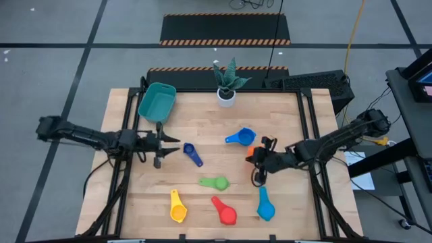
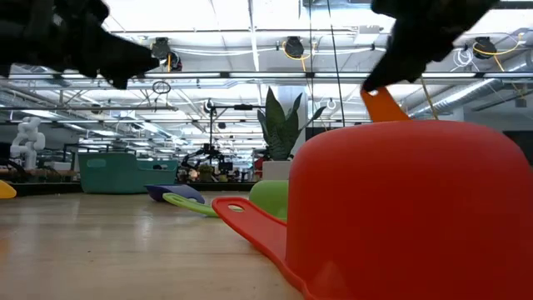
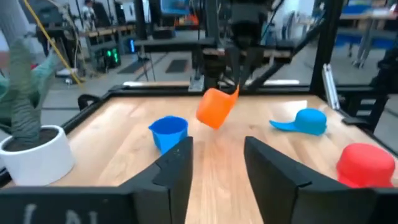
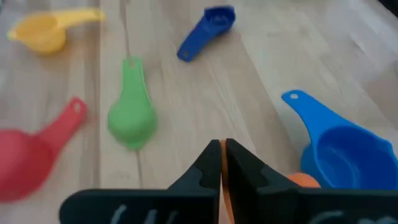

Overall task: Nest measuring cups in basket
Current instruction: Stack the blue measuring cup on top of the orange measuring cup

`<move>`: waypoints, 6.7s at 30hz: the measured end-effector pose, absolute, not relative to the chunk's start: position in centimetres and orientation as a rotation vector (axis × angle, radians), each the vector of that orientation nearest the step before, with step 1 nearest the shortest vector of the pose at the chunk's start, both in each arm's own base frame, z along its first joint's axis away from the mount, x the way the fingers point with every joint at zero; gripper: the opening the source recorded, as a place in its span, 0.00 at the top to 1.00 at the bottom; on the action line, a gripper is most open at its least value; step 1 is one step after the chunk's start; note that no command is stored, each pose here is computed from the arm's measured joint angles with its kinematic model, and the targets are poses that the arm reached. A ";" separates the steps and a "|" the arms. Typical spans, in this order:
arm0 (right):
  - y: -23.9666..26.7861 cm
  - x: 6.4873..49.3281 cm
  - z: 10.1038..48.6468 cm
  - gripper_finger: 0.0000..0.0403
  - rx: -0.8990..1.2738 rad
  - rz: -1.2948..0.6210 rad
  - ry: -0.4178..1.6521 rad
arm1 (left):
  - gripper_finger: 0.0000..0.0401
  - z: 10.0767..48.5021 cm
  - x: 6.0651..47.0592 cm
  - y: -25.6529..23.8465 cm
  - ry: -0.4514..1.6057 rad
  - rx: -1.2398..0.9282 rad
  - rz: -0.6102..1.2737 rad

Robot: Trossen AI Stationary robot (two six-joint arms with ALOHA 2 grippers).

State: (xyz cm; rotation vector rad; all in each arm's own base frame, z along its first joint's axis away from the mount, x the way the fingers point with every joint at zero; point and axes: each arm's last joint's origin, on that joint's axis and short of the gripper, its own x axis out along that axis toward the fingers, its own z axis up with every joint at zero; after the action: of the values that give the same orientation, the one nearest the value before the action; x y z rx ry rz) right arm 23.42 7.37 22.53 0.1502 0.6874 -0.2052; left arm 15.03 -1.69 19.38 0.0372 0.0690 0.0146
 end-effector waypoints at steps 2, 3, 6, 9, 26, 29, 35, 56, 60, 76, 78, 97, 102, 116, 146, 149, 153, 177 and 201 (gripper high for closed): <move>7.0 23.9 23.0 1.00 0.185 -0.193 0.655 | 0.60 20.1 16.4 -2.1 0.107 0.059 0.019; 6.9 24.1 23.2 1.00 0.195 -0.188 0.642 | 0.58 20.4 17.1 -2.4 0.128 0.081 0.015; 6.8 24.4 23.6 1.00 0.193 -0.182 0.599 | 0.54 21.0 19.6 -3.1 0.187 0.163 -0.004; 6.8 24.8 24.1 1.00 0.196 -0.152 0.549 | 0.50 21.4 22.2 -3.8 0.232 0.194 -0.017; 7.7 25.0 24.9 1.00 0.170 -0.081 0.467 | 0.19 20.3 35.3 -6.8 0.210 0.186 -0.037; 7.7 25.0 24.9 1.00 0.170 -0.084 0.465 | 0.22 19.7 36.5 -7.0 0.204 0.187 -0.036; 7.8 25.3 24.9 1.00 0.154 -0.076 0.448 | 0.33 18.3 38.7 -6.7 0.168 0.151 -0.047; 9.1 24.8 25.3 0.86 -0.010 -0.205 0.369 | 0.98 19.3 39.1 -4.3 0.183 0.044 -0.117; 9.7 24.1 25.9 0.77 -0.058 -0.239 0.343 | 0.97 20.9 38.0 -3.5 0.261 0.047 -0.089; 7.7 23.2 23.3 0.66 -0.085 -0.435 0.353 | 0.98 23.4 29.7 -1.9 0.027 0.087 0.163; 7.3 23.3 23.2 0.66 -0.062 -0.447 0.328 | 0.97 23.1 29.0 -2.0 -0.036 0.078 0.156; 6.6 26.3 21.4 0.66 -0.089 -0.515 0.154 | 0.98 23.1 31.9 -5.0 -0.194 0.107 0.185; 6.2 26.4 21.3 0.66 -0.059 -0.532 0.145 | 0.96 23.3 31.9 -5.1 -0.204 0.082 0.180; 5.5 26.6 21.5 0.95 -0.053 -0.557 0.134 | 0.95 23.5 31.9 -5.3 -0.235 0.039 0.133; 4.8 21.8 22.1 1.00 0.341 -0.371 0.430 | 0.37 28.3 26.6 -6.5 -0.037 0.174 0.366; 4.4 21.4 20.9 1.00 0.446 -0.384 0.556 | 0.39 28.5 26.4 -6.6 -0.045 0.162 0.359; 4.4 21.0 19.5 1.00 0.567 -0.391 0.707 | 0.41 28.5 26.5 -6.6 -0.045 0.166 0.352; 4.4 19.4 18.1 1.00 0.753 -0.517 0.972 | 0.43 28.5 26.6 -6.3 -0.046 0.166 0.334; 4.3 19.0 17.5 0.96 0.704 -0.515 1.012 | 0.43 28.5 26.5 -6.6 -0.053 0.160 0.320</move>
State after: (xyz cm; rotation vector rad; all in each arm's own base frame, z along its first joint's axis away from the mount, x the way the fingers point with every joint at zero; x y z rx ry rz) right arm 18.96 4.32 17.47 0.7038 1.0116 -0.5154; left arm 26.52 -6.60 28.50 0.1598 -0.0528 0.3201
